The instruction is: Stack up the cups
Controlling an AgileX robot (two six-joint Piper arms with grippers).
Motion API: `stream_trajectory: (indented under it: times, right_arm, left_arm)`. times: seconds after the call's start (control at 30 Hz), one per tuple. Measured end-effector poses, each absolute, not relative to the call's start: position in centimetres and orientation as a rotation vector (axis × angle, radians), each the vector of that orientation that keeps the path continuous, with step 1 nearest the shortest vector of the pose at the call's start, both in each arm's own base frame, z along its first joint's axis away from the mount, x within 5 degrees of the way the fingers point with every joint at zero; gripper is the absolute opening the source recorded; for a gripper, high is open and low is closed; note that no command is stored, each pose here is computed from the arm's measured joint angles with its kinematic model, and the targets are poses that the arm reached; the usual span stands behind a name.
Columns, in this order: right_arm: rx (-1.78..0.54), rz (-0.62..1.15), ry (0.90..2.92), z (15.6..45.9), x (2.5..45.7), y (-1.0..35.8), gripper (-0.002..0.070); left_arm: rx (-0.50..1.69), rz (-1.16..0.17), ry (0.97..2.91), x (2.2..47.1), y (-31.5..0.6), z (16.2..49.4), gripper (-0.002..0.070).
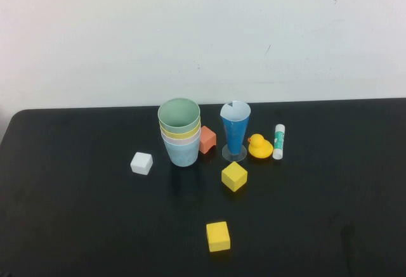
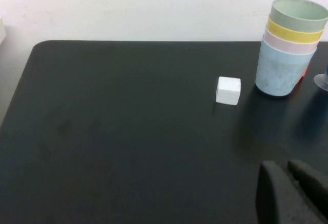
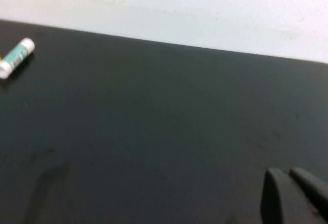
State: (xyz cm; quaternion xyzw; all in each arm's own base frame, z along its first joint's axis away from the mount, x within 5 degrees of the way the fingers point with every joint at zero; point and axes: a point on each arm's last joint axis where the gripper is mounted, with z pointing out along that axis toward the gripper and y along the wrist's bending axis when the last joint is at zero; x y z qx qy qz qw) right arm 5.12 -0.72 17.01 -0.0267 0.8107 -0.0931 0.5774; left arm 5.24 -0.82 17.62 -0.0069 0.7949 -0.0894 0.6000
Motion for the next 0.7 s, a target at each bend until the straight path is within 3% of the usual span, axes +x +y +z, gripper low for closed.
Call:
stream_trajectory:
  times: [0.33,0.7]
  right_arm:
    - [0.056,-0.132,1.893,17.02,5.12,-0.7,-0.0001]
    - [0.038,-0.146,1.902,16.95,5.1,-0.71,-0.0001]
  left_arm:
    - [-0.016,-0.207,1.843,5.24,-0.82,17.62,-0.0001]
    - [-0.014,-0.206,1.843,5.24,-0.82,17.62,-0.0001]
